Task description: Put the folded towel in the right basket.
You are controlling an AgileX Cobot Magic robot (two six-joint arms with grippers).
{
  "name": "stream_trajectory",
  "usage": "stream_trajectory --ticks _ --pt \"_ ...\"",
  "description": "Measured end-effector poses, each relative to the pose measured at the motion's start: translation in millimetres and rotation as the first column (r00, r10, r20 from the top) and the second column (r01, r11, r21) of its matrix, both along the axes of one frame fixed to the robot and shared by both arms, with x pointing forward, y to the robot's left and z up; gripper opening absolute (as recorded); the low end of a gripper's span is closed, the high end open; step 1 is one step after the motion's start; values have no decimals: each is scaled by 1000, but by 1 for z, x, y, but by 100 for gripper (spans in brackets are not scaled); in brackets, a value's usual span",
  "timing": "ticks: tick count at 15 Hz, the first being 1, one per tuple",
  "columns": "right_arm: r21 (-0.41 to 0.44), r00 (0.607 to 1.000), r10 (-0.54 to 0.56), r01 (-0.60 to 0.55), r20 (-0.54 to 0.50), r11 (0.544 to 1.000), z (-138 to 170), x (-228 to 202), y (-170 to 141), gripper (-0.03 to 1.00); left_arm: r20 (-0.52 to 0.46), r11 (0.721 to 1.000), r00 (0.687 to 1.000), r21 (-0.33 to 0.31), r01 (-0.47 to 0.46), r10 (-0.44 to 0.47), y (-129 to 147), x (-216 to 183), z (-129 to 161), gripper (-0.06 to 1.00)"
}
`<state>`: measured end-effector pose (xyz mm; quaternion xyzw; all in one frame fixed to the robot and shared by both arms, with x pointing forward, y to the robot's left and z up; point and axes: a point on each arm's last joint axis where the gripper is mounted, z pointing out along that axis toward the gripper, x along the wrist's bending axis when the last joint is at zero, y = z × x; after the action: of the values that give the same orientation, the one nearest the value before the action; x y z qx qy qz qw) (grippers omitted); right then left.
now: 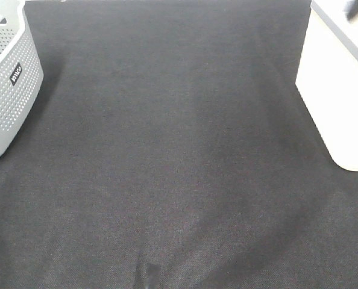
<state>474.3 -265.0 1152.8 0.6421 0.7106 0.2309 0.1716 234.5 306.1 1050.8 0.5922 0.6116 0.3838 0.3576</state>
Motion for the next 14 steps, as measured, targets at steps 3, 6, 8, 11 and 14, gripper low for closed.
stream_trajectory --ticks 3,6,8,11,14 --pt "13 996 -9 8 84 1000 -34 -111 -14 97 0 1000 1000 0 0 0 0 0 0 99" --pt "29 978 -10 4 206 1000 -72 -193 -25 97 0 1000 1000 0 0 0 0 0 0 99" --pt "41 951 -13 0 309 999 -88 -224 -29 97 0 1000 1000 0 0 0 0 0 0 99" --pt "11 904 -26 24 426 1000 -107 -242 -36 97 0 1000 1000 0 0 0 0 0 0 99" --pt "-24 909 -13 25 416 999 -116 -239 -37 97 0 1000 1000 0 0 0 0 0 0 99"
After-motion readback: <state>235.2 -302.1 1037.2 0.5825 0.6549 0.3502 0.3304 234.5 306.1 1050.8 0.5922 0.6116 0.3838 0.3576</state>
